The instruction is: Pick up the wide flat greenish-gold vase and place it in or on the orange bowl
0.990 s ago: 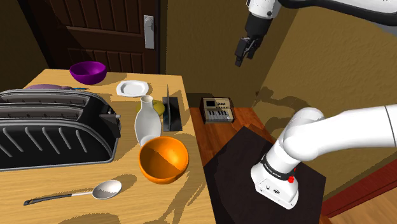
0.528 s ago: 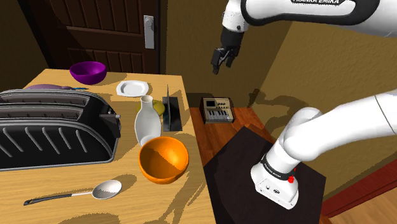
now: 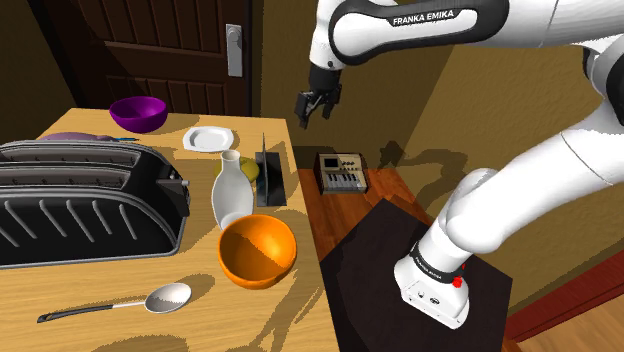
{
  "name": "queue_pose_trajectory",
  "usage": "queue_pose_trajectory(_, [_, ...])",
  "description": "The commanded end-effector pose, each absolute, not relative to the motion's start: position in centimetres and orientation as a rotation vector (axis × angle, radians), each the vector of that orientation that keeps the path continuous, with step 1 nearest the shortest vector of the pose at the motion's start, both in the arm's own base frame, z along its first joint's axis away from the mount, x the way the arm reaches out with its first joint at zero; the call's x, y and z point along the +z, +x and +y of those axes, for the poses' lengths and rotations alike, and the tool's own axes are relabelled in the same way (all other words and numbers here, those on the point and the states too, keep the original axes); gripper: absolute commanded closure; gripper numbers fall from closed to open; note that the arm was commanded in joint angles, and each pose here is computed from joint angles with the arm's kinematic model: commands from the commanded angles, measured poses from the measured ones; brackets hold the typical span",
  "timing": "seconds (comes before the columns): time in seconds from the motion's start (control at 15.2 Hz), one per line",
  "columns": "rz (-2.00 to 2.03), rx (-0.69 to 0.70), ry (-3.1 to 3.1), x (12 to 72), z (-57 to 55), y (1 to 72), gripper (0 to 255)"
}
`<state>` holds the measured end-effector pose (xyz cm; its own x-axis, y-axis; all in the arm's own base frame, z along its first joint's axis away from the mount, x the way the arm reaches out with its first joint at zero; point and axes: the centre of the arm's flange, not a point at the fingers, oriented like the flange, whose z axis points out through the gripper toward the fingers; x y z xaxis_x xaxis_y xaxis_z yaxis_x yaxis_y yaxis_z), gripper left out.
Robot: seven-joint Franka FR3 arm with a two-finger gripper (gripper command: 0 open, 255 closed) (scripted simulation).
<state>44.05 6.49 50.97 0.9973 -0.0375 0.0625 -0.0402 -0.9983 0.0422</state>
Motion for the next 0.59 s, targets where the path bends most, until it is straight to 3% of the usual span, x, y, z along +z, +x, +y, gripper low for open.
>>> queue_pose_trajectory(0.0, [-0.07,0.097,3.106,49.4,7.2,46.1,0])
queue_pose_trajectory(0.53, [-0.105,0.094,3.14,43.3,10.7,53.8,0])
